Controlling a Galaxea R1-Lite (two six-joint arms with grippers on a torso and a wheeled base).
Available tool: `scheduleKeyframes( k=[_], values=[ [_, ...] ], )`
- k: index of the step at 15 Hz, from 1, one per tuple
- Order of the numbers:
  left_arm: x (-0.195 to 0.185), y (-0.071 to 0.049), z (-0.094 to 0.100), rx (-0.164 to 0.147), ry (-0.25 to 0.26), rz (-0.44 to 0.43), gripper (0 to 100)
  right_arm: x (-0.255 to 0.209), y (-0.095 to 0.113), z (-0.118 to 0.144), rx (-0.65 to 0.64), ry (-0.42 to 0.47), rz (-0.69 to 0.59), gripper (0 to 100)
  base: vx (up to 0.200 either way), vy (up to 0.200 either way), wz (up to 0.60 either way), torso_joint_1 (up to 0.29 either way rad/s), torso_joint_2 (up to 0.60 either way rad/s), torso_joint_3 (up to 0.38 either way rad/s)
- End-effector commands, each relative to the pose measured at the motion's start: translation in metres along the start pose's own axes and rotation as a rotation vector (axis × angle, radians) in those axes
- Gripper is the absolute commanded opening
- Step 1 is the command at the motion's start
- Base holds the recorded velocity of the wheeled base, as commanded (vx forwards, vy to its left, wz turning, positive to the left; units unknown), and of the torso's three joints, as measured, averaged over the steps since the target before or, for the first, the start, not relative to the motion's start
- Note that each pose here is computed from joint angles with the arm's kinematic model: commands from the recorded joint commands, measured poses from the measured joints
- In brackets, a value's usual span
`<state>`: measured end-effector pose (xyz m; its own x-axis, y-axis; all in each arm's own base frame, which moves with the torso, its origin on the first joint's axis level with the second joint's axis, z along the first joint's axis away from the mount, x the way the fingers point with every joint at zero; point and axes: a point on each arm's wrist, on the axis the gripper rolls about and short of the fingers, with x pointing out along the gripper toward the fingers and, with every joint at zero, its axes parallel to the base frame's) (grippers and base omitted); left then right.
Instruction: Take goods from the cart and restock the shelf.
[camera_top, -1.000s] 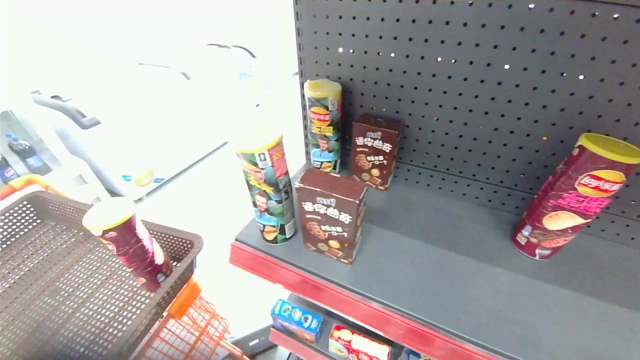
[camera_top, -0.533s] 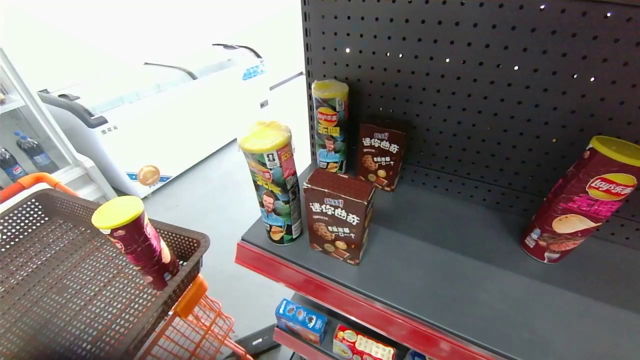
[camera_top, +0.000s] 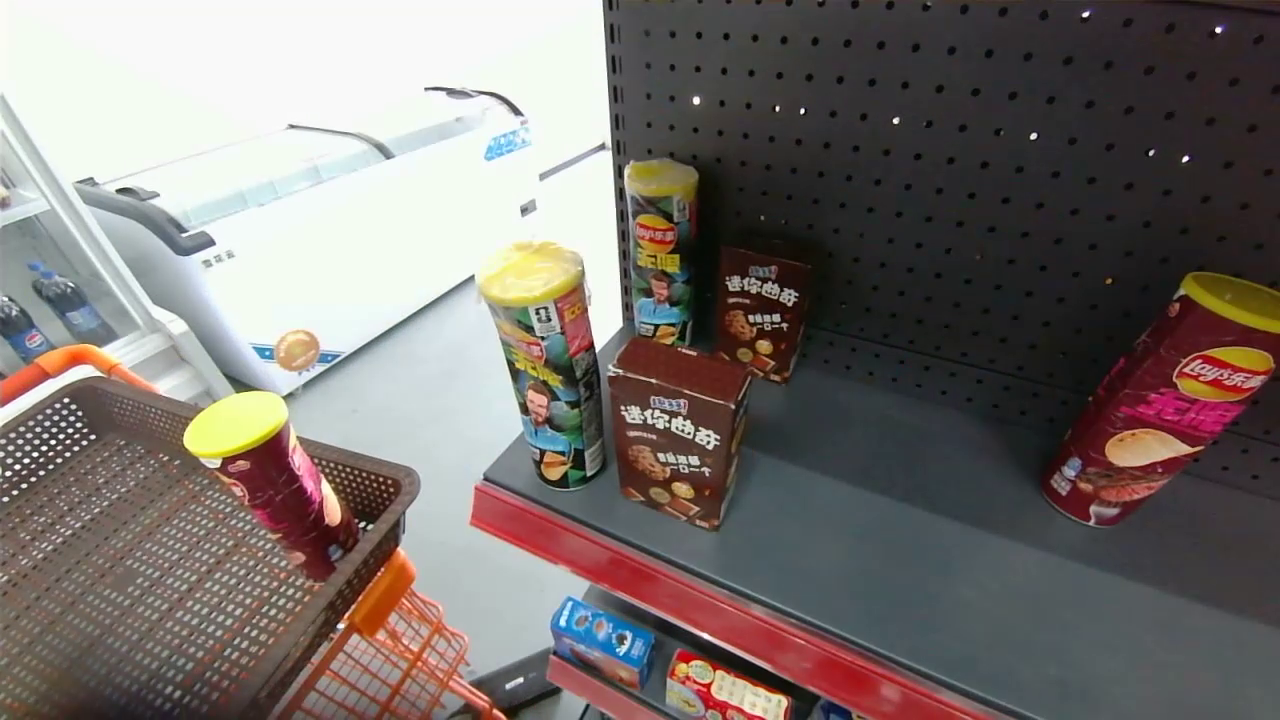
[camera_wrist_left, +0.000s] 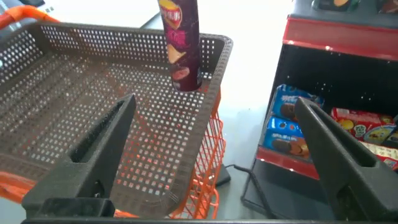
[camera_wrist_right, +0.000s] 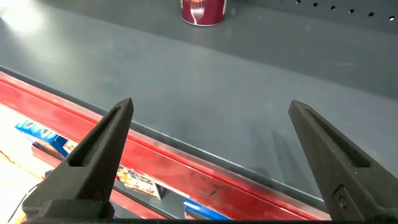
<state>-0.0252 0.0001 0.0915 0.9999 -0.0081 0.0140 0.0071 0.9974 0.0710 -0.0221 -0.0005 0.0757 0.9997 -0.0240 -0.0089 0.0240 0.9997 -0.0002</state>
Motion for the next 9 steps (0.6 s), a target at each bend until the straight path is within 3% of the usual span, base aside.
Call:
scheduleKeyframes(
  k=[1, 3, 4, 5, 7, 9],
  values=[
    [0.01, 0.003, 0.036, 0.02, 0.083, -0.028, 100, 0.0, 0.0, 0.0, 0.0, -0.001, 0.001, 100, 0.0, 0.0, 0.0, 0.0, 0.0, 0.0],
    [0.038, 0.005, 0.062, -0.048, 0.182, 0.004, 100, 0.0, 0.0, 0.0, 0.0, 0.0, 0.001, 100, 0.0, 0.0, 0.0, 0.0, 0.0, 0.0],
    [0.055, 0.006, 0.07, -0.075, 0.204, 0.025, 100, 0.0, 0.0, 0.0, 0.0, 0.0, 0.001, 100, 0.0, 0.0, 0.0, 0.0, 0.0, 0.0],
    [0.065, 0.006, 0.072, -0.075, 0.219, 0.02, 100, 0.0, 0.0, 0.0, 0.0, 0.0, -0.001, 100, 0.0, 0.0, 0.0, 0.0, 0.0, 0.0],
    [0.106, 0.009, 0.08, 0.003, 0.286, 0.034, 100, 0.0, 0.0, 0.0, 0.0, 0.0, 0.001, 100, 0.0, 0.0, 0.0, 0.0, 0.0, 0.0],
    [0.138, 0.011, 0.083, 0.008, 0.357, 0.044, 100, 0.0, 0.0, 0.0, 0.0, 0.0, 0.001, 100, 0.0, 0.0, 0.0, 0.0, 0.0, 0.0]
  ],
)
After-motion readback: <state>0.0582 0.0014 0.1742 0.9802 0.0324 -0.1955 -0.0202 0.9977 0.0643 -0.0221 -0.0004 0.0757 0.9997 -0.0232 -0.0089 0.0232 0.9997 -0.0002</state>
